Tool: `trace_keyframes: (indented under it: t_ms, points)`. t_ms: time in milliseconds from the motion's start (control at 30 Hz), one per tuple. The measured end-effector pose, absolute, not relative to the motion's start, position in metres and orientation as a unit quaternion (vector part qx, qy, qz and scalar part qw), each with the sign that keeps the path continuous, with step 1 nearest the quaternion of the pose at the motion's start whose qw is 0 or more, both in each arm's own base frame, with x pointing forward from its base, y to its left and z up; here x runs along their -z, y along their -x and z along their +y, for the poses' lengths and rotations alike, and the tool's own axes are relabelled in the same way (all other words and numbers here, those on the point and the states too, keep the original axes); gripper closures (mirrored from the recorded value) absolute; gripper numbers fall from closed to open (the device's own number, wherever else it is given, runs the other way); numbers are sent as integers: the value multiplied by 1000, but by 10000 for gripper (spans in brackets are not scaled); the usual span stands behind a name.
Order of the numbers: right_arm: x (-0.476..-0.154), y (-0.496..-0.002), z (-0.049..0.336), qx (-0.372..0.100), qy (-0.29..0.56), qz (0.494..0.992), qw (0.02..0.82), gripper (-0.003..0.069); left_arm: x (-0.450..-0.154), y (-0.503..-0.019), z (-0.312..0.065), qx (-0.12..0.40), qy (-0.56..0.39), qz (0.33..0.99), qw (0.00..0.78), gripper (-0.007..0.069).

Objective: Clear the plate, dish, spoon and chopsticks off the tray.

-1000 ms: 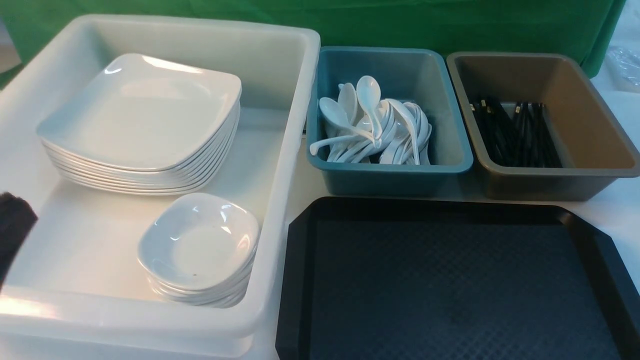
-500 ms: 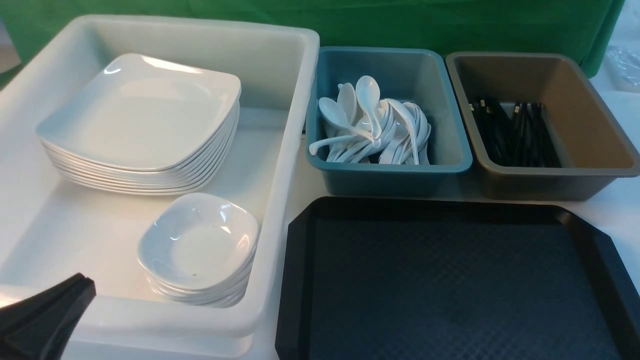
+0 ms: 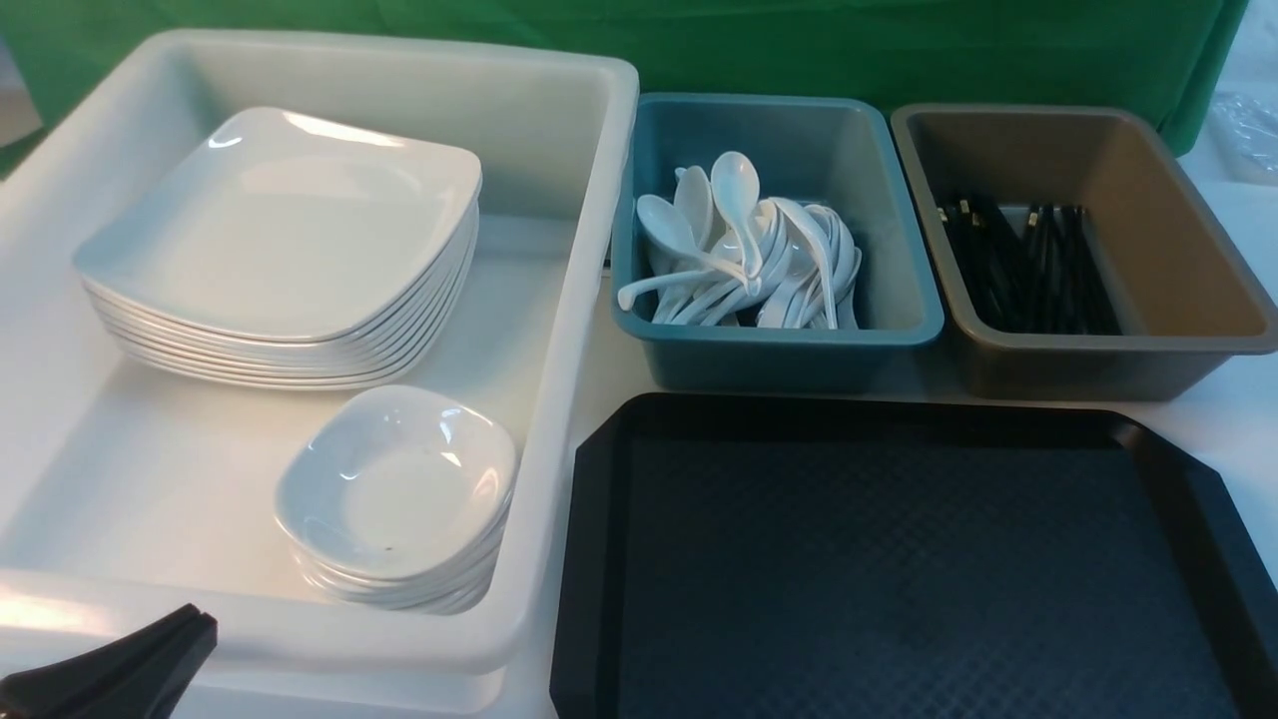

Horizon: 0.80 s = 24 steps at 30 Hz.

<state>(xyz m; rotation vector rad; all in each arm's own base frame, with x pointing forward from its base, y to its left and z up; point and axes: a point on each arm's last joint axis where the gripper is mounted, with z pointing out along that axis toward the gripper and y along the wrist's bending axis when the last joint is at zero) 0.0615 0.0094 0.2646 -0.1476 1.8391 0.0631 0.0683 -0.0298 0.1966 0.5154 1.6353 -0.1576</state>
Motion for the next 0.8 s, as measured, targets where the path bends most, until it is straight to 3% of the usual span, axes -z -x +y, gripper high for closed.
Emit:
trace_keyframes:
  t_ms: [200,800]
  points:
    - [-188,-57,5,-13,41,787,615,640,-197,-68,-30,69,-228,720,652,620]
    - [-175,-52,3,-3,31,809,587,627,-196,-69,-30,68,-229,723,648,620]
